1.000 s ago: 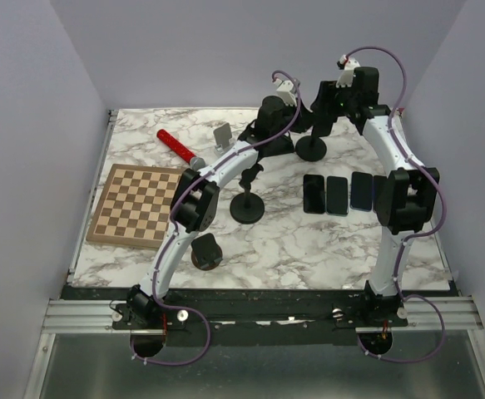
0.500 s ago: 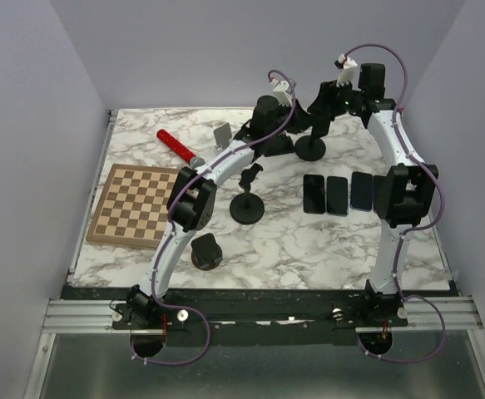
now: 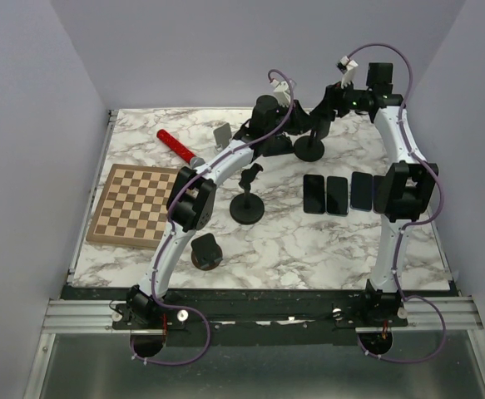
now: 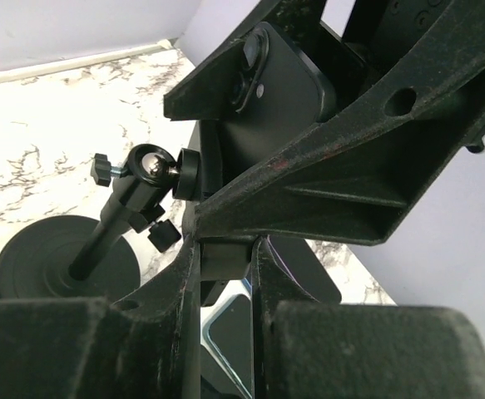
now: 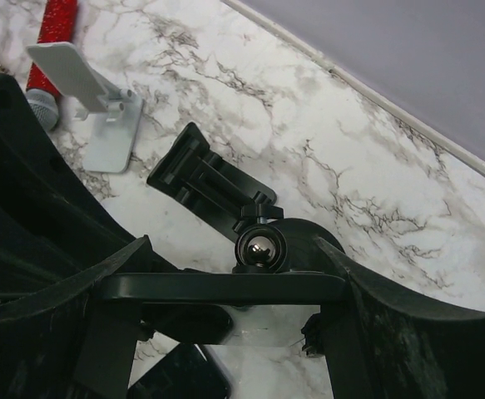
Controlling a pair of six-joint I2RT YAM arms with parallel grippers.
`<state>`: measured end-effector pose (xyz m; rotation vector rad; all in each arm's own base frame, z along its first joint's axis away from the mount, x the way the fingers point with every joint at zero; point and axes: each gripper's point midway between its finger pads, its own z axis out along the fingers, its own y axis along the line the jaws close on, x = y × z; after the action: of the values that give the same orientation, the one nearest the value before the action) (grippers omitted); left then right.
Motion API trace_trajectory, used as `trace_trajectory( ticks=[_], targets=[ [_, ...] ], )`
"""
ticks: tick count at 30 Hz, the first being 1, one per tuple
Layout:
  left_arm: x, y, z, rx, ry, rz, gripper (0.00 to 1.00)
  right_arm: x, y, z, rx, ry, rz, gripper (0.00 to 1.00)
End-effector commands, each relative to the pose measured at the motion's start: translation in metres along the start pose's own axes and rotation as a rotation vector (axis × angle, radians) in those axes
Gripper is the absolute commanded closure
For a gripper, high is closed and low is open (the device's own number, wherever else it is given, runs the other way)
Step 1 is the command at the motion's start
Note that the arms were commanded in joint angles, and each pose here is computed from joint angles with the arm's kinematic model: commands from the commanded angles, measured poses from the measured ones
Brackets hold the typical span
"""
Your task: Remove the phone from the phone stand
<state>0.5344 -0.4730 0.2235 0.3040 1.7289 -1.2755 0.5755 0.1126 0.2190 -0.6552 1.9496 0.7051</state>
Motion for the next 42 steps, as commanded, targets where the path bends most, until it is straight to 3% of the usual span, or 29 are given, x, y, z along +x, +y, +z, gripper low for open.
trace_trajectory(
  ticks=[1,14,23,31,42],
  targets=[
    [0.027,0.028,-0.007,-0.029,0.097,-0.152,1.00,0.026,0.010,-0.003,-0.175,0.027,0.096,0.99],
    [0.031,0.056,-0.013,-0.179,0.105,-0.231,1.00,0.006,0.024,-0.008,-0.278,-0.028,0.127,1.00],
    [0.030,0.060,-0.014,-0.228,0.099,-0.221,1.00,-0.006,0.021,-0.018,-0.190,-0.035,0.126,0.99],
    [0.034,0.089,-0.029,-0.382,0.105,-0.292,1.00,-0.022,0.038,-0.038,-0.308,-0.057,0.170,0.99],
    [0.036,0.097,-0.028,-0.411,0.111,-0.328,1.00,-0.024,0.034,-0.044,-0.301,-0.085,0.201,1.00]
  ],
)
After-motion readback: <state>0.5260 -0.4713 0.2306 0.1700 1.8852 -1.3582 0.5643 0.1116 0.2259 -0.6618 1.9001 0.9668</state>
